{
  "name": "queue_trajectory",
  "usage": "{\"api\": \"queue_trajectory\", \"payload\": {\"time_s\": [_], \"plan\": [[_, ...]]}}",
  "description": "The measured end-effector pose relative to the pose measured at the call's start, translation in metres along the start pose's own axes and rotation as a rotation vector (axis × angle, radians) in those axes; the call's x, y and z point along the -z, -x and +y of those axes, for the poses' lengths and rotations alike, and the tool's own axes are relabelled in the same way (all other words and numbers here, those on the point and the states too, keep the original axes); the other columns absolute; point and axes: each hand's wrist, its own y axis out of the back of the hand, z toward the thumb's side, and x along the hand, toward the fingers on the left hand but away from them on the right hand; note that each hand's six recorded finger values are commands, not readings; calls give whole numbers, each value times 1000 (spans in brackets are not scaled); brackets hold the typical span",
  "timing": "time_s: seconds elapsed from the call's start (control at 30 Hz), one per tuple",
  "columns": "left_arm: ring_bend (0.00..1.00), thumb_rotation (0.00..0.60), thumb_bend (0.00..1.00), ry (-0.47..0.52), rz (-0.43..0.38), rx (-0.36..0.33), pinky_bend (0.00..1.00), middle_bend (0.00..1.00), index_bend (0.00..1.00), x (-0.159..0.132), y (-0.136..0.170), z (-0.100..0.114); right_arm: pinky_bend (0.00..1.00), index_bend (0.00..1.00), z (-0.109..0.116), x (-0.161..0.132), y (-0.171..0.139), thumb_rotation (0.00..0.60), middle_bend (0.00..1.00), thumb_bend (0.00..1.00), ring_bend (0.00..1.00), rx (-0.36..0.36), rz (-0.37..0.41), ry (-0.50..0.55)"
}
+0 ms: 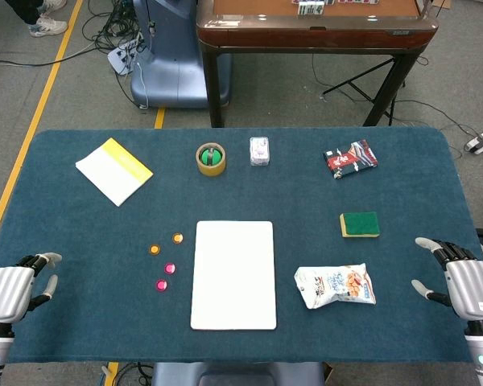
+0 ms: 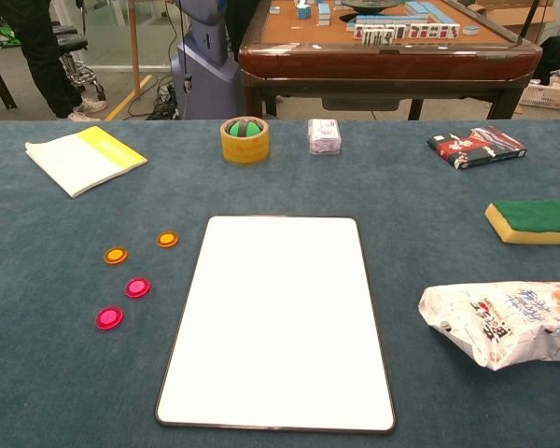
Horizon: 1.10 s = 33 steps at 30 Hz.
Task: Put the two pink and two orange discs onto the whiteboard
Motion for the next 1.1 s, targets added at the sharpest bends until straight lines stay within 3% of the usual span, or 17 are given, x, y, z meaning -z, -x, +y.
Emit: {"api": "queue_trajectory", "payload": {"time_s": [0.17,0.23,0.3,0.47,0.77,1.1], "plan": [[488,600,463,60,-71,-39,841,543,393,-12,-1,3,401,277,-3,2,4,600,343,0,312,-13,-5,17],[605,600,394,72,-102,-52,896,653,372,-18,-2,4,403,277,-5,3,6,600,344,0,312,-22,-15,10],[802,600,262,76,-139,-62,982,835,370,-25,-4,4,403,277,-6,3,6,600,344,0,312,-25,-16,6],[950,600,198,65,-226,-24,1000,984,381,-47,-14,1,403,277,-3,2,4,600,344,0,312,-10,-15,10],[1000,600,197,24,-365,110,1000,1000,418,-92,-33,-19,403,277,6,4,3,600,344,0,312,20,-15,27],[1000,600,196,-33,-429,224,1000,1000,457,-137,-58,-56,403,277,10,6,2,600,344,0,312,25,-11,37]]}}
